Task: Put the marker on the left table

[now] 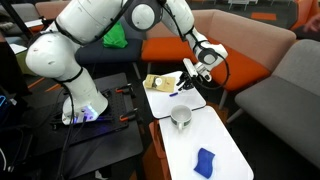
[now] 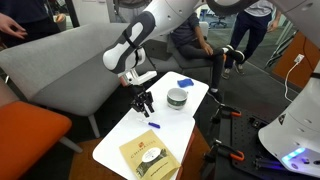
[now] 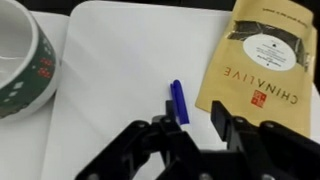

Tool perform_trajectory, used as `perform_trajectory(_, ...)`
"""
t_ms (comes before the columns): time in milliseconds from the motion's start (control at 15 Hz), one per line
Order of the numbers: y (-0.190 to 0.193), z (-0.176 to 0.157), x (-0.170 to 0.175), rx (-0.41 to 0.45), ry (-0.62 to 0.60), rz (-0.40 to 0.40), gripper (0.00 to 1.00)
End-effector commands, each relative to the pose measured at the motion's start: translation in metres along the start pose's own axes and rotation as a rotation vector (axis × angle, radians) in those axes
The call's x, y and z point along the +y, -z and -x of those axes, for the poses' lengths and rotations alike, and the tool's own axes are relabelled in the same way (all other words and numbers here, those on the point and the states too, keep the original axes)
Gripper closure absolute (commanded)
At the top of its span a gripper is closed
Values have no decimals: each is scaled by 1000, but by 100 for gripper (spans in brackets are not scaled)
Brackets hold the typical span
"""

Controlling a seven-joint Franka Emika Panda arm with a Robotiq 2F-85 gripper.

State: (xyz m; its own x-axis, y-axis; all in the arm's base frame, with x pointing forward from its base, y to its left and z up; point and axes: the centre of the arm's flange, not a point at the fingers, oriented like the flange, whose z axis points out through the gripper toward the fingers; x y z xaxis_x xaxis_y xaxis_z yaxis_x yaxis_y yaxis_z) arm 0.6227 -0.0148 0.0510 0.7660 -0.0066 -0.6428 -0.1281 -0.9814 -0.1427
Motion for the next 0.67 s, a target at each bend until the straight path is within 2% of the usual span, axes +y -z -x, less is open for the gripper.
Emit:
perform_trajectory(0, 33, 28, -3, 64, -23, 43, 24)
perform_trajectory(200, 70, 57, -8, 199, 49, 89, 0)
perform_trajectory(267, 83, 71, -8, 233, 49, 99, 0)
perform_trajectory(467, 112, 118, -9, 255, 73, 72, 0)
perform_trajectory(600, 126, 152, -9, 309, 89, 82, 0)
